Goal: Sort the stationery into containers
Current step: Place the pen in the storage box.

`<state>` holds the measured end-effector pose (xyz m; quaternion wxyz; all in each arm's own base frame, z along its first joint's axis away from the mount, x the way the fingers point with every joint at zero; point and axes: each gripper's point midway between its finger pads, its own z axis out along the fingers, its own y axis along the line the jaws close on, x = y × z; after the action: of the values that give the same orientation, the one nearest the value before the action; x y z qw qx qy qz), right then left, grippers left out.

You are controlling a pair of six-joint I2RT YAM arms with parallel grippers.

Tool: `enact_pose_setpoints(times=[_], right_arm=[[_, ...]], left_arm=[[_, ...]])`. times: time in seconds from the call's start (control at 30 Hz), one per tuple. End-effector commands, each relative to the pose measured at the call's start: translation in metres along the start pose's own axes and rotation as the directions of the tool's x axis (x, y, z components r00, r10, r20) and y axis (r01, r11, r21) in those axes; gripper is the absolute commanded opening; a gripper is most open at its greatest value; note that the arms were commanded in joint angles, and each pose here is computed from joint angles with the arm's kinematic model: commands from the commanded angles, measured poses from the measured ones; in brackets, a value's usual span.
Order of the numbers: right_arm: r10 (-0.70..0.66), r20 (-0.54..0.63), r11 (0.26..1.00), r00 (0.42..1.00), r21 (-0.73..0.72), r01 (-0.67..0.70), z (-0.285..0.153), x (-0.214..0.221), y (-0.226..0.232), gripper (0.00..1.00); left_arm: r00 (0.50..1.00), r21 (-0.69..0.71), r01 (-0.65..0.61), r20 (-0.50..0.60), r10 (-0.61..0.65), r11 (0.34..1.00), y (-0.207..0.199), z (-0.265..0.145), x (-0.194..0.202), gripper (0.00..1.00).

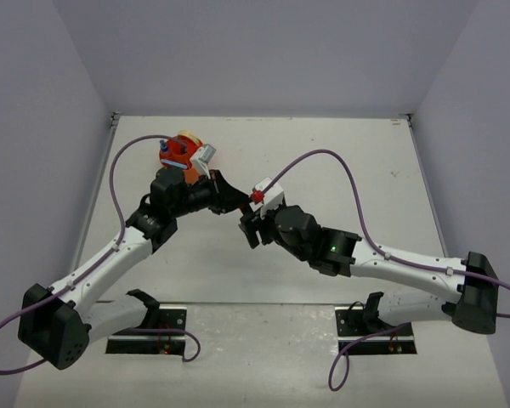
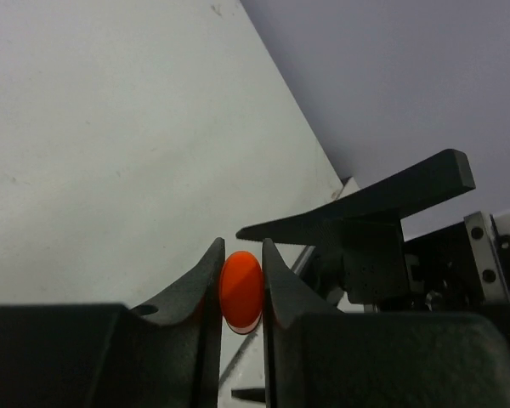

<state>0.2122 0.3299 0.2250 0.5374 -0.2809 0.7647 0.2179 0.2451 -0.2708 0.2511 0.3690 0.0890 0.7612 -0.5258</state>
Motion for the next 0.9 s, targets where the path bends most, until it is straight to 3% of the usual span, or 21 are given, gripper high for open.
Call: enact_pose_setpoints(times=[0.0, 0.13, 0.3, 0.37, 0.4, 0.47, 0.53, 0.6, 0.73, 0.87], right_arm=[[0.037, 0.074, 0.998, 0.997, 0.049, -0.04, -0.003, -0.023, -0.013, 0.99], [0.065, 0.046, 0.991, 0.997, 0.117, -0.07, -0.005, -0.008, -0.03, 0.99], [0.095, 0.055, 0.984, 0.994, 0.146, -0.102, -0.018, 0.0, -0.047, 0.99], [0.116, 0.07, 0.983, 0.991, 0.135, -0.124, -0.023, -0.002, -0.05, 0.99], [0.123, 0.076, 0.983, 0.989, 0.13, -0.132, -0.025, -0.003, -0.051, 0.99], [0.133, 0.076, 0.983, 0.988, 0.119, -0.141, -0.028, 0.0, -0.052, 0.99], [0.138, 0.078, 0.983, 0.987, 0.112, -0.146, -0.03, 0.002, -0.052, 0.99], [0.142, 0.078, 0.983, 0.987, 0.107, -0.15, -0.03, 0.005, -0.053, 0.99], [0.145, 0.075, 0.984, 0.987, 0.089, -0.152, -0.029, 0.006, -0.05, 0.99], [0.143, 0.07, 0.986, 0.987, 0.077, -0.148, -0.027, 0.008, -0.049, 0.99]], left_arm=[[0.977, -0.222, -0.15, 0.118, 0.179, 0.963, 0.002, -0.013, -0.057, 0.0], [0.925, -0.606, -0.142, 0.201, 0.324, 0.783, 0.053, -0.034, -0.119, 0.0], [0.854, -0.805, -0.152, 0.186, 0.486, 0.574, 0.079, -0.04, -0.182, 0.0], [0.839, -0.884, -0.112, 0.161, 0.52, 0.455, 0.113, -0.048, -0.204, 0.0], [0.83, -0.901, -0.08, 0.177, 0.529, 0.426, 0.124, -0.053, -0.219, 0.0], [0.83, -0.909, -0.046, 0.196, 0.522, 0.415, 0.148, -0.06, -0.241, 0.0], [0.796, -0.901, -0.02, 0.248, 0.552, 0.434, 0.159, -0.066, -0.27, 0.0], [0.767, -0.916, -0.022, 0.243, 0.594, 0.402, 0.172, -0.07, -0.287, 0.0], [0.792, -0.942, -0.025, 0.185, 0.582, 0.334, 0.213, -0.065, -0.293, 0.0], [0.765, -0.946, -0.026, 0.189, 0.615, 0.323, 0.227, -0.064, -0.295, 0.0]])
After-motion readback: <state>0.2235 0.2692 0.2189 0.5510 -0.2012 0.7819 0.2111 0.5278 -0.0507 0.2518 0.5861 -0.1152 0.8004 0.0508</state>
